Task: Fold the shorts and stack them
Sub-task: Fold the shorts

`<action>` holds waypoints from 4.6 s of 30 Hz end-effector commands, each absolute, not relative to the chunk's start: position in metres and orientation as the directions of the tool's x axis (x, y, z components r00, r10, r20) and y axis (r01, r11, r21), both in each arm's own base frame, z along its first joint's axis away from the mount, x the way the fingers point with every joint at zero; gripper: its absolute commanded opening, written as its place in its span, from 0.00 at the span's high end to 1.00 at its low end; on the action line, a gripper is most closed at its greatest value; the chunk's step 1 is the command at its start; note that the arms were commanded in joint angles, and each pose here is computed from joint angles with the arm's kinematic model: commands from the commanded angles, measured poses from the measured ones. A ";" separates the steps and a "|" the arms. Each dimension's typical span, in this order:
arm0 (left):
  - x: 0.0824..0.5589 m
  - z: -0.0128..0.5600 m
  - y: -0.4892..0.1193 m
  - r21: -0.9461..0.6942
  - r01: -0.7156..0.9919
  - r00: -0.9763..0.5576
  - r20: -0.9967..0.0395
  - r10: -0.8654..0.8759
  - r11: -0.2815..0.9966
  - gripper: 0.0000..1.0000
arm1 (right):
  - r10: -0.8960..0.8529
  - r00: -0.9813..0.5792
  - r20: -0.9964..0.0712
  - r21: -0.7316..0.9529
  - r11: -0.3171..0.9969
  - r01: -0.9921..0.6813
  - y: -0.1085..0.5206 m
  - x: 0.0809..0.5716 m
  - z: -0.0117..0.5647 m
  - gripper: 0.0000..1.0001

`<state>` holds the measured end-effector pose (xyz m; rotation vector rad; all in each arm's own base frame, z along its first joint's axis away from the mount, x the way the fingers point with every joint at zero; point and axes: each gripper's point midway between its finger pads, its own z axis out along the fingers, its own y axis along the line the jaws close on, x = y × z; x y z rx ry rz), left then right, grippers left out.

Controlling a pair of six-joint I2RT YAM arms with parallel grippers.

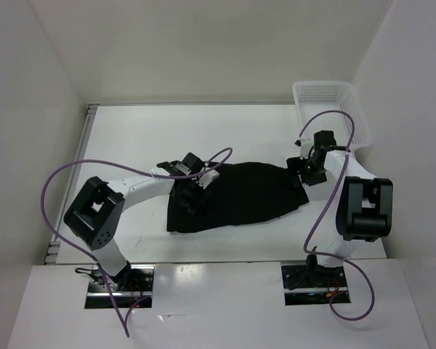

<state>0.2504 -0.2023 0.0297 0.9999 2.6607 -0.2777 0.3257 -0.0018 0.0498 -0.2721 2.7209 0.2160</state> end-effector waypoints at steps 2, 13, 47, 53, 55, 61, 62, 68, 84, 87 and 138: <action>0.273 0.041 -0.220 -0.069 0.676 -0.693 -0.397 0.602 0.734 0.30 | -0.250 -0.908 -0.336 0.094 0.950 -0.297 -0.002 0.308 0.029 0.15; 0.293 0.038 -0.237 -0.040 0.683 -0.678 -0.409 0.611 0.730 0.30 | -0.324 -0.919 -0.226 0.121 0.926 -0.357 0.011 0.292 -0.012 0.48; 0.336 0.071 -0.174 0.174 0.502 -0.668 -0.543 0.508 0.847 0.23 | -0.293 -0.762 -0.577 -0.155 0.956 -0.250 -0.009 0.381 0.175 1.00; 0.363 0.124 -0.175 -0.033 0.509 -0.692 -0.610 0.386 0.860 0.20 | -0.260 -0.734 -0.628 -0.176 0.966 -0.192 -0.008 0.415 0.198 1.00; 0.367 0.131 -0.191 -0.092 0.548 -0.684 -0.622 0.381 0.832 0.19 | -0.267 -0.725 -0.635 -0.172 0.964 -0.204 0.001 0.421 0.199 1.00; 0.380 0.094 -0.218 -0.197 0.580 -0.734 -0.548 0.401 0.791 0.18 | -0.281 -0.741 -0.610 -0.183 0.960 -0.213 0.027 0.434 0.180 1.00; 0.392 0.081 -0.219 -0.185 0.569 -0.745 -0.529 0.406 0.801 0.18 | -0.282 -0.735 -0.617 -0.189 0.959 -0.209 0.032 0.435 0.181 1.00; 0.423 0.063 -0.221 -0.148 0.553 -0.732 -0.556 0.393 0.820 0.19 | -0.230 -0.730 -0.644 -0.151 0.973 -0.173 0.048 0.444 0.188 1.00; 0.451 0.017 -0.201 -0.136 0.497 -0.766 -0.532 0.360 0.857 0.56 | -0.299 -0.668 -0.681 -0.105 0.943 -0.315 0.142 0.449 0.197 1.00; 0.453 0.016 -0.202 -0.136 0.497 -0.766 -0.532 0.360 0.857 0.58 | -0.304 -0.665 -0.683 -0.089 0.937 -0.337 0.154 0.445 0.197 1.00; 0.444 0.130 -0.270 -0.342 0.662 -0.682 -0.645 0.345 0.667 0.17 | -0.318 -0.667 -0.674 -0.307 0.942 -0.138 0.011 0.463 0.211 1.00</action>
